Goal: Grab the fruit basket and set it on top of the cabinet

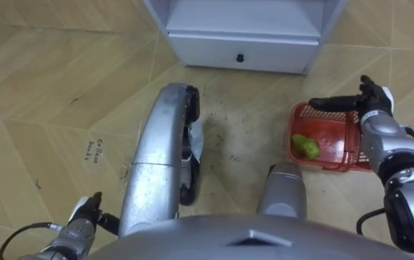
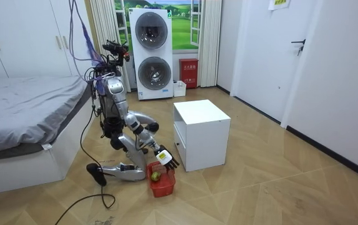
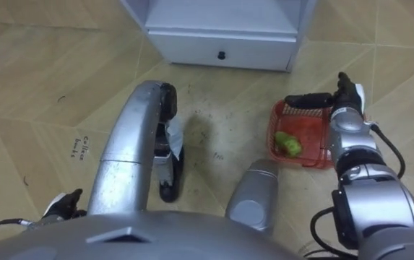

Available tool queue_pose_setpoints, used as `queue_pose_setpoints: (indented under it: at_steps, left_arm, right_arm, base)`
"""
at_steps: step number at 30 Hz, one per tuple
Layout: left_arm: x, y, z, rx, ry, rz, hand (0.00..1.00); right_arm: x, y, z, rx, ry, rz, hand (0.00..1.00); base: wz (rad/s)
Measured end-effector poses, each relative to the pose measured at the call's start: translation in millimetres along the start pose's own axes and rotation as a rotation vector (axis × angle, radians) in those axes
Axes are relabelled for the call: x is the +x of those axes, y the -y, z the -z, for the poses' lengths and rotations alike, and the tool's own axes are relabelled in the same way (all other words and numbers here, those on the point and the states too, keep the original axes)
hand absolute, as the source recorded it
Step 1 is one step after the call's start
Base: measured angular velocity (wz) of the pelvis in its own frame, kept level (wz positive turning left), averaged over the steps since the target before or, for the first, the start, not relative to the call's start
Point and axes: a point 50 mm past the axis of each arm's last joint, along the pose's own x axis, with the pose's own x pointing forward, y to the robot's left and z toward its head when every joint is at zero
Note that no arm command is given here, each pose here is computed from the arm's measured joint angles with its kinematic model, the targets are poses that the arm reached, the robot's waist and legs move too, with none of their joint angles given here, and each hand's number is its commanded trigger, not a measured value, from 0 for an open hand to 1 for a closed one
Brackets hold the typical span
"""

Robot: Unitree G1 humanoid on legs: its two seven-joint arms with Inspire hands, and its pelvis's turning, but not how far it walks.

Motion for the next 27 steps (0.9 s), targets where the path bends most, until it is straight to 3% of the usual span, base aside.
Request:
queue_pose_setpoints:
  at_steps: [9,21,23,27]
  left_arm:
    - [-0.4,1.6,1.5,0.008,-0.002,0.005,0.00]
    - [-0.4,2.1,1.5,0.008,-0.002,0.006,0.00]
    - [-0.4,2.1,1.5,0.008,-0.002,0.006,0.00]
    - [-0.4,2.1,1.4,0.007,-0.001,0.006,0.00]
  right_arm:
    - [-1.5,4.2,20.9,-0.010,-0.082,-0.001,0.00]
    - [-1.9,2.1,22.7,-0.025,-0.088,-0.006,0.02]
    - [-2.0,2.1,23.1,-0.026,-0.090,-0.006,1.00]
    - [-2.2,2.0,23.9,-0.025,-0.092,-0.005,1.00]
  base:
    - [0.00]
    - [-0.01]
    - [-0.07]
    - [-0.03]
